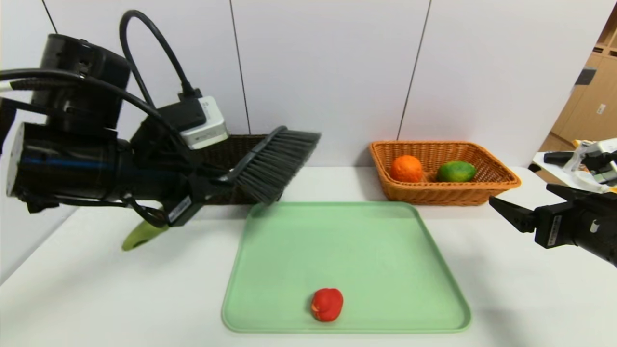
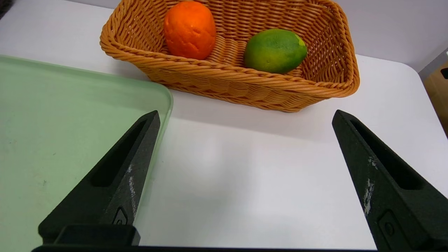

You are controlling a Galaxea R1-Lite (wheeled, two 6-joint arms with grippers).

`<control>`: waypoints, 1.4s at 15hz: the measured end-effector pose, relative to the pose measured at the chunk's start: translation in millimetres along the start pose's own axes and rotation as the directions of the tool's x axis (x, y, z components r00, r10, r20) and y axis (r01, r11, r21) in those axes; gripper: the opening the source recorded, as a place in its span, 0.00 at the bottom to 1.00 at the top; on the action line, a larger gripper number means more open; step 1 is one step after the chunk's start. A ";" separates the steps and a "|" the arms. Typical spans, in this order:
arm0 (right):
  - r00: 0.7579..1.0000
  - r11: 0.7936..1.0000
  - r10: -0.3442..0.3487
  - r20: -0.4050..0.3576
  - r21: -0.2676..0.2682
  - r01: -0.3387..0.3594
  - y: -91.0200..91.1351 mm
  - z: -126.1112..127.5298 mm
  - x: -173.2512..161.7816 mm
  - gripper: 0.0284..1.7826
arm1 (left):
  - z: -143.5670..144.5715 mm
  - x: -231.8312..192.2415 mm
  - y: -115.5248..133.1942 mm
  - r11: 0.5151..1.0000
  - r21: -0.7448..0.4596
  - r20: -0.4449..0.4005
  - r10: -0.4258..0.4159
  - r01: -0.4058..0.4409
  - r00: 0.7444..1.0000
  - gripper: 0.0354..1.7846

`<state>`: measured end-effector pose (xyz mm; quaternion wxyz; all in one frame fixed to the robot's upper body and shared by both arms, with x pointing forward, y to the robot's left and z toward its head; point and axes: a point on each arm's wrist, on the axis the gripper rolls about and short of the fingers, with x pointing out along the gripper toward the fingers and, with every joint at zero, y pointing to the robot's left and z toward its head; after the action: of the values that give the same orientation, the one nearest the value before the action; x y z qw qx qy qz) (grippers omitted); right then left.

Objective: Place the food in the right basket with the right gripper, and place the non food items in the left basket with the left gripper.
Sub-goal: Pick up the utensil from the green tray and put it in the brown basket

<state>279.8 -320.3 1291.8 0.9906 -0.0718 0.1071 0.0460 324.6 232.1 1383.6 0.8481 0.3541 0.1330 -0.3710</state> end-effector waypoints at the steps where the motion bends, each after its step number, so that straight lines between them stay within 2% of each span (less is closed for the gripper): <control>1: 1.000 1.000 0.000 -0.002 0.000 0.000 0.1 -0.7 -0.3 0.95 | -3.9 -3.3 16.4 0.998 0.068 -0.004 0.016 -0.016 1.000 0.14; 4: 1.000 1.000 -0.004 0.014 0.002 0.004 -0.1 -2.1 -0.7 0.95 | -11.3 2.3 59.4 0.975 0.212 -0.031 0.079 -0.070 0.996 0.14; 8: 1.000 1.000 -0.006 0.012 0.008 0.006 -0.1 -5.3 -0.7 0.95 | -21.9 28.3 102.9 0.943 0.313 -0.055 0.141 -0.117 0.988 0.14; 10: 1.000 1.000 -0.006 0.010 0.026 0.006 -0.1 -5.8 -0.7 0.95 | -28.0 46.0 118.1 0.935 0.335 -0.067 0.146 -0.116 0.987 0.14; 16: 1.000 1.000 -0.009 0.020 0.030 0.009 -0.7 -3.9 -0.7 0.95 | -48.9 93.1 135.3 0.936 0.343 -0.096 0.116 -0.076 0.989 0.14; 21: 0.994 0.999 -0.020 0.108 0.045 0.015 -1.5 3.8 0.1 0.95 | -62.3 111.7 138.2 0.941 0.332 -0.109 0.111 -0.069 0.988 0.14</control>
<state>280.8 -321.2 1295.7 0.9967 -0.0480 0.0536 0.0387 503.9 281.4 1353.9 0.7835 0.5184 0.1067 -0.3257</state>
